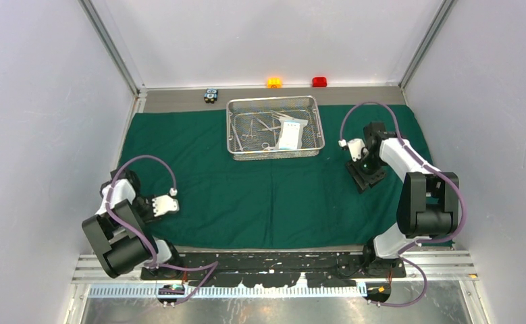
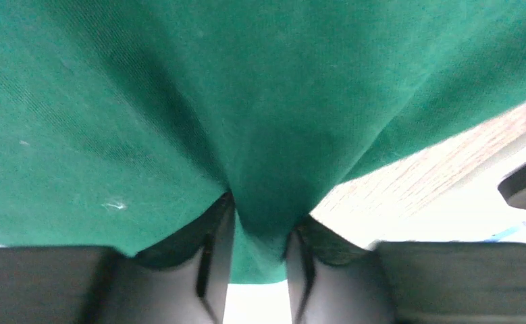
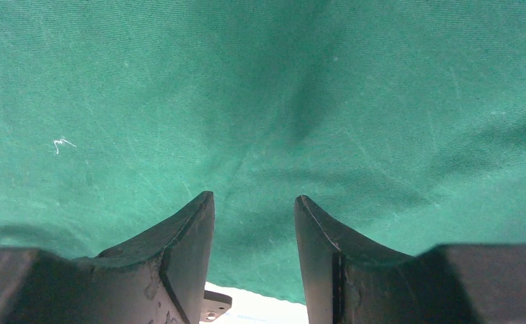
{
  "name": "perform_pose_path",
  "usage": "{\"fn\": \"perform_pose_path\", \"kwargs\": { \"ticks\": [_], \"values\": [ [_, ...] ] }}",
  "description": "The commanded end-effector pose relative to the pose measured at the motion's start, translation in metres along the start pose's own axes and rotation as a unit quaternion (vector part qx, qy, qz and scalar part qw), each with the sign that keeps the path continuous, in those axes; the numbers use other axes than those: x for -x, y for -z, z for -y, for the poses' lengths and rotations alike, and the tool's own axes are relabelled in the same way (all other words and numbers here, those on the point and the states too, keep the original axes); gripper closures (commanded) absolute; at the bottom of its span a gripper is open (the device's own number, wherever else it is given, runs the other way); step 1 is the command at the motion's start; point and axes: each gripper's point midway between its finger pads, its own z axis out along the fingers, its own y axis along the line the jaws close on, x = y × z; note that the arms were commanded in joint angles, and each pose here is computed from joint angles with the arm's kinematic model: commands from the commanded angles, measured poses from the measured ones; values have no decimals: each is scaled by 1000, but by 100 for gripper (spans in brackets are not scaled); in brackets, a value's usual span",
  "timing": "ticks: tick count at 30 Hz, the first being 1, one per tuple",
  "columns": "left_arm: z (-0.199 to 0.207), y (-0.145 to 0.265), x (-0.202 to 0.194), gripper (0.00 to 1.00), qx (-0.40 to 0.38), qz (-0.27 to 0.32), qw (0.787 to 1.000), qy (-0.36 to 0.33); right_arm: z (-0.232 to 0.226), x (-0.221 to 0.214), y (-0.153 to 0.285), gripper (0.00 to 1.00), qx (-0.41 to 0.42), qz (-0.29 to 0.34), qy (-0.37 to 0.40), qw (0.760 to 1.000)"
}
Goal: Open and lay out the surgical kit
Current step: Smooth out the surgical kit at the center of the board.
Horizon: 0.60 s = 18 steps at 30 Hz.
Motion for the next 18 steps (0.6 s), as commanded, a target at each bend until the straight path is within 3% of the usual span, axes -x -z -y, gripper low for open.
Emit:
{"fn": "perform_pose_path", "kwargs": {
  "ticks": [1,4,10,18],
  "values": [
    [4,16,22,73,-14,68,998,-4,6,16,7,48,-11,20,-3,1000],
    [-2,35,33,80,-19,98,995,-4,5,18,8,48,-9,21,-4,1000],
    [-33,57,59,81,-29,90,995,-11,8,20,13,49,-15,21,-6,1000],
    [-121,66,109,77,-16,71,997,24,6,12,17,49,-21,14,-5,1000]
  ]
}}
